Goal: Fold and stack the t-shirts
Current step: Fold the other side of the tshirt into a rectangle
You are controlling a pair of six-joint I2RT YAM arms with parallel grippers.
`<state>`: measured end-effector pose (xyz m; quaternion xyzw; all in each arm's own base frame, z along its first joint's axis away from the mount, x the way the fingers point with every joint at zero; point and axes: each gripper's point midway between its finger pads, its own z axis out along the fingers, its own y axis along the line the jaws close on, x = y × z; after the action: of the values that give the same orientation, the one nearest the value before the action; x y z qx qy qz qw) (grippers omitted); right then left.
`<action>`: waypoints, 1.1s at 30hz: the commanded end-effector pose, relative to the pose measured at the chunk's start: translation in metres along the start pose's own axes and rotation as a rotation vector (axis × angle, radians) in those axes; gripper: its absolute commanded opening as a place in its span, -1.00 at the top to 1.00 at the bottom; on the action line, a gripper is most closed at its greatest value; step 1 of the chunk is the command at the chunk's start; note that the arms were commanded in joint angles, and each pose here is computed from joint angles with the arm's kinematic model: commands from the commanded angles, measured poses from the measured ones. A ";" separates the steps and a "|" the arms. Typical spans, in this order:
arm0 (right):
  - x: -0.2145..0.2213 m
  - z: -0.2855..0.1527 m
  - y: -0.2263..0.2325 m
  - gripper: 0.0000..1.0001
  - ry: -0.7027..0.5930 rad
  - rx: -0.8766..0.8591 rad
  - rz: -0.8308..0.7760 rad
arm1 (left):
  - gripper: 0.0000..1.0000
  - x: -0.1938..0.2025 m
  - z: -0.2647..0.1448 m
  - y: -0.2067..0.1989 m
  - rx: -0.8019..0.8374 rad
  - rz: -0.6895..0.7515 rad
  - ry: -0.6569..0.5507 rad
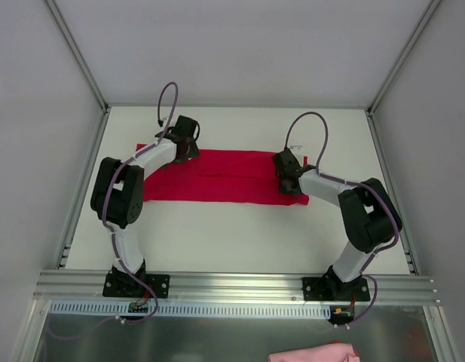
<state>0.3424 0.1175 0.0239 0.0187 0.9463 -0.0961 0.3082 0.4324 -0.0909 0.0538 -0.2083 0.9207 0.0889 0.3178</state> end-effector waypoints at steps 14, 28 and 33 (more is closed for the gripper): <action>-0.074 -0.130 0.016 -0.61 -0.376 -0.295 0.020 | -0.98 -0.007 -0.085 -0.030 0.246 0.003 -0.179; -0.107 -0.039 0.071 0.98 -0.222 -0.273 -0.104 | -0.98 0.037 -0.040 -0.018 0.115 0.055 -0.079; -0.115 -0.012 0.080 0.98 -0.176 -0.317 -0.096 | 0.29 0.030 -0.037 -0.020 0.131 0.048 -0.095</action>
<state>0.4077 0.1919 0.0664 -0.0792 0.9308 0.0096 0.3566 0.3863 -0.1314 0.0499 -0.1522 0.9228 0.0457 0.3510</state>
